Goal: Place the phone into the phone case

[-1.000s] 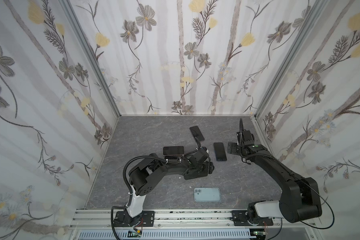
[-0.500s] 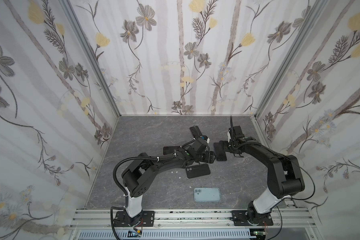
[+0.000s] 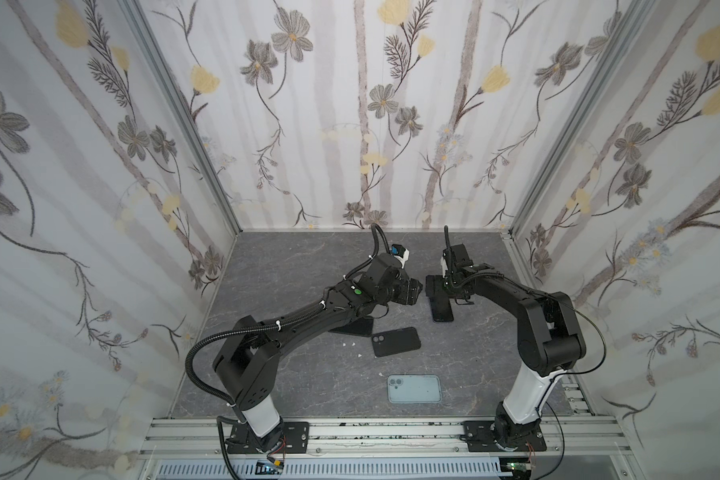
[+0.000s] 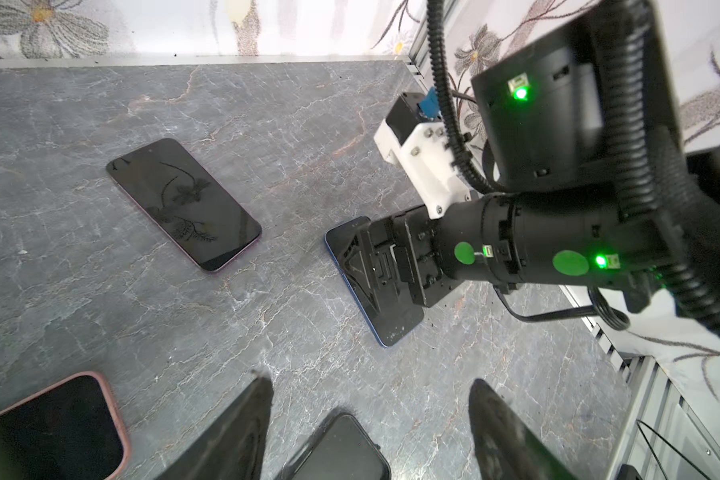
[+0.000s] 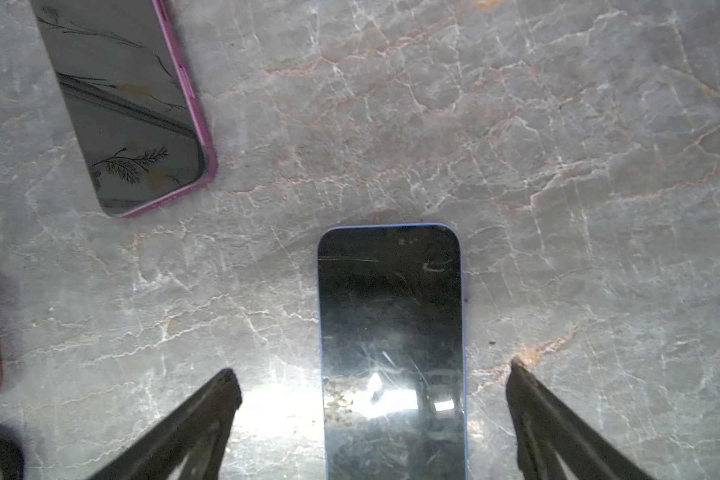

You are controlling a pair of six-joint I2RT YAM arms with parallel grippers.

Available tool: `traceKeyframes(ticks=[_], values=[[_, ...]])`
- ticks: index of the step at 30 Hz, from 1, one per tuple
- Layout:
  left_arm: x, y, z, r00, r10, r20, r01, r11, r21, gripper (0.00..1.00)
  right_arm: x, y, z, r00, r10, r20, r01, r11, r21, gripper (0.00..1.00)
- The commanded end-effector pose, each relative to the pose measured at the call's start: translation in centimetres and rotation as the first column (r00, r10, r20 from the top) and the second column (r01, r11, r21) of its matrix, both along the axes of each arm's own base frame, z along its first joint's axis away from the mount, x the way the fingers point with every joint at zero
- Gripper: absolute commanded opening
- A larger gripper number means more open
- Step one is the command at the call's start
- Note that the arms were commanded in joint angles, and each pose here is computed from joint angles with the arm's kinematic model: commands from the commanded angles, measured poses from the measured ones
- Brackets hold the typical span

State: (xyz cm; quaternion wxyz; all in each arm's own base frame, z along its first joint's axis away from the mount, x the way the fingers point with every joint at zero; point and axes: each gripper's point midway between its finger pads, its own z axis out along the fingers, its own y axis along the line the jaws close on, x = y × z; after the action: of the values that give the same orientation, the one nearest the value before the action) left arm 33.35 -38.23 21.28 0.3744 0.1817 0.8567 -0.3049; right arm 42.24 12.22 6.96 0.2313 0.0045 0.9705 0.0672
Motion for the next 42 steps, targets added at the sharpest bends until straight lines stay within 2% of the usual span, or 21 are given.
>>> traceKeyframes(ticks=[1, 3, 8, 14, 18, 24, 35, 42], values=[[-0.1, 0.3, 1.6, 0.998, -0.034, 0.06, 0.033, 0.999, 0.014, 0.75, 0.0, 0.4, 0.5, 1.0, 0.006, -0.006, -0.006, 1.0, -0.001, 0.99], [-0.6, 0.1, 2.9, 0.992, -0.078, 0.1, 0.078, 0.997, 0.001, 0.75, -0.2, 0.7, 0.7, 1.0, 0.024, -0.008, -0.024, 1.0, -0.02, 0.98], [-1.7, 1.6, 5.1, 0.992, -0.061, 0.115, 0.063, 0.998, -0.021, 0.75, -0.6, 1.2, 0.4, 0.995, 0.092, -0.025, -0.094, 0.993, -0.076, 0.99], [-3.1, 6.1, 4.6, 0.978, -0.024, 0.206, 0.011, 0.998, 0.067, 0.79, -1.1, 1.5, 0.0, 0.994, 0.104, -0.039, -0.107, 0.991, -0.078, 0.99], [-3.0, 7.9, 3.4, 0.968, -0.004, 0.249, -0.03, 0.99, 0.134, 0.8, -1.4, 0.7, -1.5, 0.994, 0.075, -0.074, -0.083, 0.989, -0.123, 0.99], [-3.5, 7.5, 2.8, 0.97, -0.036, 0.24, 0.007, 0.993, 0.119, 0.8, -2.8, 0.3, -4.7, 0.986, 0.053, -0.157, -0.074, 0.989, -0.13, 1.0], [-4.2, 7.9, 2.3, 0.97, -0.053, 0.239, 0.022, 0.992, 0.128, 0.8, -4.6, -0.8, -6.1, 0.979, 0.022, -0.202, -0.061, 0.98, -0.189, 1.0], [-4.2, 7.8, 2.1, 0.971, -0.06, 0.232, 0.031, 0.991, 0.128, 0.8, -5.5, -0.7, -6.3, 0.972, 0.038, -0.232, -0.078, 0.983, -0.167, 1.0]])
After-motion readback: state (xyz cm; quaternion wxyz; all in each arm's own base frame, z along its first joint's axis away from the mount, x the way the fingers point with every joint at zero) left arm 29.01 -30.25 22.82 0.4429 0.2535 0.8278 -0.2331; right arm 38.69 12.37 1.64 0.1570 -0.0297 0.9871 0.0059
